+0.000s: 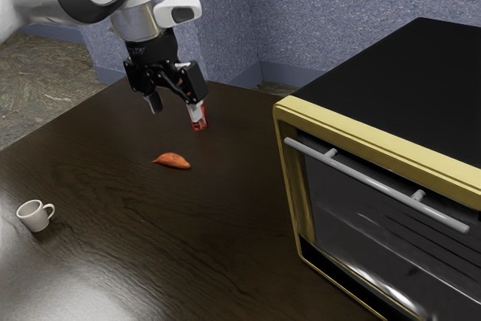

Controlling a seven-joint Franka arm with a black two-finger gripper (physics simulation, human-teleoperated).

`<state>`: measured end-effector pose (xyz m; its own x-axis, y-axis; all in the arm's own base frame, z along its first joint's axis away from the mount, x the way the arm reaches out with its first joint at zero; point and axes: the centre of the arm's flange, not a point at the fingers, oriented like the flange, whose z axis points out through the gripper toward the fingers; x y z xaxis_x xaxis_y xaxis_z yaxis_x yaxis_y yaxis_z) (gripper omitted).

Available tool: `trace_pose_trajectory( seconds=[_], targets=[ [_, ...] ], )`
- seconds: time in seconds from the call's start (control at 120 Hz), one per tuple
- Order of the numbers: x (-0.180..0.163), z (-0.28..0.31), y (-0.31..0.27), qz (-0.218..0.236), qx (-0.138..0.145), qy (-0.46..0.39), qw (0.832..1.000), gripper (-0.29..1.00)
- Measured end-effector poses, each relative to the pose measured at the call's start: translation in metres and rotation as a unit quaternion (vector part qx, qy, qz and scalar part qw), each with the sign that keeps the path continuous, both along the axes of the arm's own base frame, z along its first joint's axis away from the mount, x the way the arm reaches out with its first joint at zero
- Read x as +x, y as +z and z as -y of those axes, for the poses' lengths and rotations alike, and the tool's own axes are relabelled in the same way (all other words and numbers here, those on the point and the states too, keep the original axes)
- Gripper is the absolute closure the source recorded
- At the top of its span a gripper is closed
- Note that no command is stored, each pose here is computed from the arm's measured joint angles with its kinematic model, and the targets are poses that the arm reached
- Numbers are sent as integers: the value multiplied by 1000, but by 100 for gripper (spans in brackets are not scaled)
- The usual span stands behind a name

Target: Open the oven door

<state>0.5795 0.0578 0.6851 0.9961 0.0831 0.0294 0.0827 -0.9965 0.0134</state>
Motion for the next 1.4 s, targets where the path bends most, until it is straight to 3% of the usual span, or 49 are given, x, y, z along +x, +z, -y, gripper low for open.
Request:
trace_pose_trajectory(
  seconds=[0.167,0.242,0.292,0.325,0.358,0.408,0.458,0.517,0.608,0.7,1.108,1.4],
  targets=[
    [-5,-3,10,7,-8,0,1000,0],
    [-87,-3,137,131,-19,-46,990,0],
    [-115,7,159,146,-17,-96,984,0],
    [-119,47,161,143,-14,-162,976,0],
    [-135,134,146,132,-9,-270,954,0],
    [-198,270,104,123,13,-438,890,1],
    [-236,323,73,135,37,-527,838,0],
    [-251,347,61,163,54,-590,789,0],
    [-242,377,67,204,64,-664,716,0],
    [-220,382,68,219,76,-707,668,0],
    [-142,360,5,180,113,-812,544,0],
    [-122,362,-8,170,128,-851,480,-3]
  ],
)
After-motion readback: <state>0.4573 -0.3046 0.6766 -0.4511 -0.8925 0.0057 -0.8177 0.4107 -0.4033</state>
